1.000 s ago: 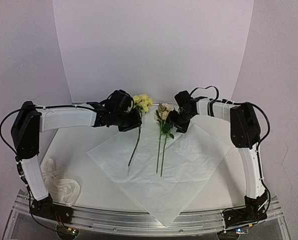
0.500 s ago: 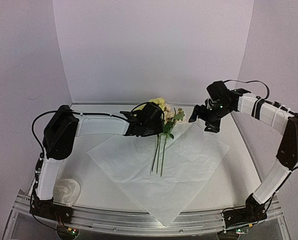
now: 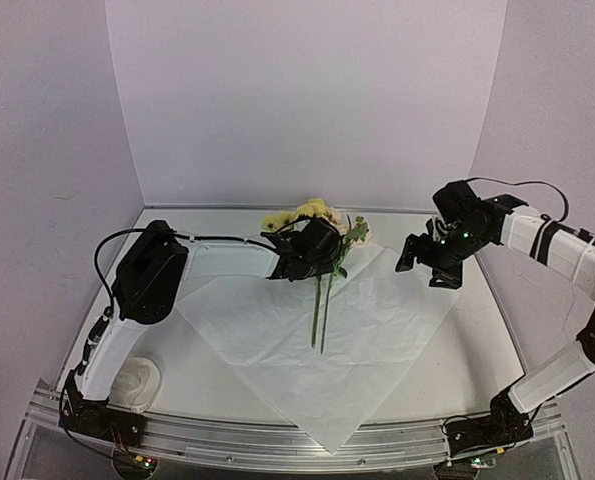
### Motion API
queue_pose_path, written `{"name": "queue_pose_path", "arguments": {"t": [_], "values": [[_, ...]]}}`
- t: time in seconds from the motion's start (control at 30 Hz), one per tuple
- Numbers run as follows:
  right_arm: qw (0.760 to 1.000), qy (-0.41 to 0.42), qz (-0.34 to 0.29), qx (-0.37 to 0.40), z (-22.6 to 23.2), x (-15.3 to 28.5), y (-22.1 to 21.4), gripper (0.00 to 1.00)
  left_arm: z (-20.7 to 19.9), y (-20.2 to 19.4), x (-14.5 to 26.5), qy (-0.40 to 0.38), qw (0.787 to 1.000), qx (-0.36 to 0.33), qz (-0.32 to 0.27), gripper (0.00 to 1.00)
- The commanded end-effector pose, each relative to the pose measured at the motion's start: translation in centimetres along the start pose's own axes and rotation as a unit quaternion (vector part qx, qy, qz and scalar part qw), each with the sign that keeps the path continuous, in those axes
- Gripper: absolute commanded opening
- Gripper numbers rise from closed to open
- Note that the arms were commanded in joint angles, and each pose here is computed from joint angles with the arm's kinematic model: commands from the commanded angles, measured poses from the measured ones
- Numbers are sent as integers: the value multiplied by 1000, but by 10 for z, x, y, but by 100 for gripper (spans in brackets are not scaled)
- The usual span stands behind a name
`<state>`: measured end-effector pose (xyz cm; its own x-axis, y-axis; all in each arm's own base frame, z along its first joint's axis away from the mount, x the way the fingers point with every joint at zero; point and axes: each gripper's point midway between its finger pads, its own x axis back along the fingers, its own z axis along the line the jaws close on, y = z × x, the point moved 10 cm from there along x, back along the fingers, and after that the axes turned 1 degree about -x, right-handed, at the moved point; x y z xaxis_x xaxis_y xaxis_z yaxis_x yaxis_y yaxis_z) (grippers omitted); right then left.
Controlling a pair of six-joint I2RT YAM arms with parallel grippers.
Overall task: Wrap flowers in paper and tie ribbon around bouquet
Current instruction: Place the fake flower on the flattened wrapping paper.
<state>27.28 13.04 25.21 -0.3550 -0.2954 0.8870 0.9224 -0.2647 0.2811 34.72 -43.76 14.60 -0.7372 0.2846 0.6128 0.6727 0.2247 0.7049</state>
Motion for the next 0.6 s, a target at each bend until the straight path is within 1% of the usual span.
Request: {"name": "queue_pose_path", "arguments": {"t": [0.0,0.2,0.27,0.37,0.43,0.47,0.5,0.57], "values": [[1000,0,-6,12,-4,9,-7,91,-12,13,2,-7,999,13,-30,0],[1000,3,2,11,-5,8,-9,91,-9,4,-5,-11,1000,16,-16,0],[1000,5,5,11,-5,8,-10,91,-9,4,-5,-11,1000,16,-13,4],[1000,9,8,20,-5,10,-11,92,-7,4,-1,-10,1000,22,-10,20],[999,10,11,31,-6,12,-14,93,-6,4,2,-16,1000,26,-8,36],[999,9,12,36,-6,12,-15,94,-6,6,5,-21,999,28,-8,41],[999,8,14,40,-7,12,-17,94,-6,7,8,-25,999,31,-8,45],[999,5,17,47,-10,13,-20,94,-6,10,14,-36,999,36,-9,47]]}}
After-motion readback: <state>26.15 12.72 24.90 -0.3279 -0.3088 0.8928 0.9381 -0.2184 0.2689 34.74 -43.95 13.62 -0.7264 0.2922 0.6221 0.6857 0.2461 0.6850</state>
